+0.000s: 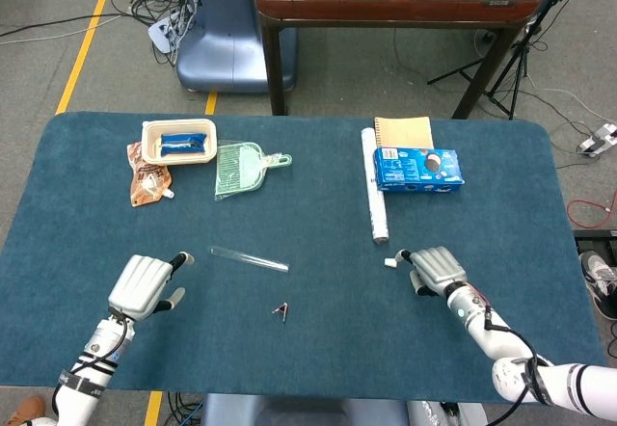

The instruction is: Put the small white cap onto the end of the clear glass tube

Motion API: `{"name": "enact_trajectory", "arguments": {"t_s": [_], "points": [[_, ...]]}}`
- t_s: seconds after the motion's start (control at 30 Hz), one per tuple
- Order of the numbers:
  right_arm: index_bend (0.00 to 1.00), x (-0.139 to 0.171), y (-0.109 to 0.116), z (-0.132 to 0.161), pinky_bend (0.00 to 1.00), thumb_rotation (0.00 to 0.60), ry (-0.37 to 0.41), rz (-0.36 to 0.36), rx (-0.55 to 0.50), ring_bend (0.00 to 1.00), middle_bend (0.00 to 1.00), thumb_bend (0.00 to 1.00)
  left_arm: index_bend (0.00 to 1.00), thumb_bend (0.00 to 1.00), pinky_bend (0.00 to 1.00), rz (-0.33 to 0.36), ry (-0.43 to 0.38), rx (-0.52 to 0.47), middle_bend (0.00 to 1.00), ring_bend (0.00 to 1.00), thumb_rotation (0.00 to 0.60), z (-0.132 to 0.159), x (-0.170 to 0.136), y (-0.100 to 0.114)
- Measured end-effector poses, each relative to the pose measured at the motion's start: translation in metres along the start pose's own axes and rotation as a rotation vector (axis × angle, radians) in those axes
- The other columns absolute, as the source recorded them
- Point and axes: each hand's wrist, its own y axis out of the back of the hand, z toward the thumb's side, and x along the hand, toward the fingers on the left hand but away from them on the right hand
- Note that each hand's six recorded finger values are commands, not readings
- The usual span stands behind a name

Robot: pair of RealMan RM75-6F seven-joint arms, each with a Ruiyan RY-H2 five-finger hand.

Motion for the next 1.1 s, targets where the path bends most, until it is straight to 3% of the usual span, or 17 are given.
{"name": "enact_trajectory", "arguments": {"t_s": [0.23, 0.63, 1.1], "points": [[0.26, 0.008, 0.013, 0.014, 1.00, 0.600, 0.041, -0.062, -0.009, 1.00, 1.00, 0.87, 0.34, 0.26, 0.83, 0.004, -0.001, -0.007, 1.00, 0.91, 0.600, 0.000, -0.004, 0.002], [0.26, 0.012, -0.006, -0.015, 1.00, 0.600, -0.044, 0.003, -0.002, 1.00, 1.00, 0.87, 0.33, 0.26, 0.83, -0.012, -0.004, -0.011, 1.00, 0.91, 0.600, 0.002, -0.007, -0.002], [0.26, -0.005, -0.019, -0.008, 1.00, 0.600, -0.023, 0.044, 0.001, 1.00, 1.00, 0.87, 0.32, 0.26, 0.83, -0.024, 0.009, -0.010, 1.00, 0.91, 0.600, -0.002, -0.008, -0.007]]}}
